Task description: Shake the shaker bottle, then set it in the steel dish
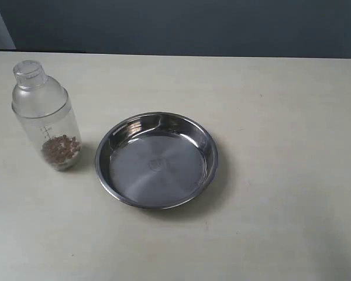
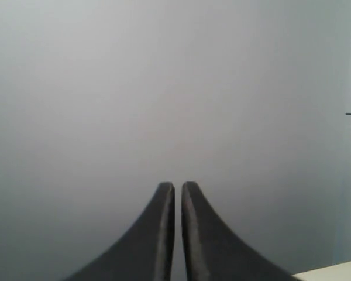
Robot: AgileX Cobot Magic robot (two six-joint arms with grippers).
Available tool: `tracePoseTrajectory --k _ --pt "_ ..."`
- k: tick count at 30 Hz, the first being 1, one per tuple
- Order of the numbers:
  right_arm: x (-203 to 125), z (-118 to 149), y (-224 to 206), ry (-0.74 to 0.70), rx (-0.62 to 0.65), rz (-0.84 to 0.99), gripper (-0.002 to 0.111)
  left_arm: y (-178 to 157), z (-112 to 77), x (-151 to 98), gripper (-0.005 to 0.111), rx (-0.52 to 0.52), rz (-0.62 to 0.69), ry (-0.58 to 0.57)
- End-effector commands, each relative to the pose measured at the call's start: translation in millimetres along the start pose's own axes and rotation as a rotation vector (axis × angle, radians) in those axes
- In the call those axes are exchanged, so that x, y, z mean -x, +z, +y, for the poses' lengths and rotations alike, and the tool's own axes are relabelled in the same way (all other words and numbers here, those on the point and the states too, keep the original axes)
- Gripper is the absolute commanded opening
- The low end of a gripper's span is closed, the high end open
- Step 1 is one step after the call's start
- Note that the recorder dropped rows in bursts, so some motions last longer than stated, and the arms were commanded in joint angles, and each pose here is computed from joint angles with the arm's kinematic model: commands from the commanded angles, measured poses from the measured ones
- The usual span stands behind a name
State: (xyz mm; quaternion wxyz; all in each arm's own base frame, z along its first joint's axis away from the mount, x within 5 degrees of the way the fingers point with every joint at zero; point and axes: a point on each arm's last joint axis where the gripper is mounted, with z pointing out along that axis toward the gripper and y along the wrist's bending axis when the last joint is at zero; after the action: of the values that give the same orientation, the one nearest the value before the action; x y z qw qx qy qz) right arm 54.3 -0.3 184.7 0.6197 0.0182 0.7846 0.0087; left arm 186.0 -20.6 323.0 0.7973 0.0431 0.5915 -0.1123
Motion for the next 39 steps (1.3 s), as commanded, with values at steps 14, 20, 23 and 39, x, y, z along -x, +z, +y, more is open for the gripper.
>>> tracePoseTrajectory --k 14,20,23,39 --pt "1 0 0 -0.004 0.003 -0.014 -0.001 18 2.0 -34 0.105 -0.054 0.134 0.067" --pt "1 0 0 -0.004 0.003 -0.014 -0.001 33 7.0 -60 0.106 -0.057 0.199 0.037" --pt "1 0 0 -0.004 0.003 -0.014 -0.001 38 11.3 -71 0.106 -0.033 0.208 -0.002" --pt "1 0 0 -0.004 0.003 -0.014 -0.001 42 39.6 -150 0.106 -0.003 0.346 -0.097"
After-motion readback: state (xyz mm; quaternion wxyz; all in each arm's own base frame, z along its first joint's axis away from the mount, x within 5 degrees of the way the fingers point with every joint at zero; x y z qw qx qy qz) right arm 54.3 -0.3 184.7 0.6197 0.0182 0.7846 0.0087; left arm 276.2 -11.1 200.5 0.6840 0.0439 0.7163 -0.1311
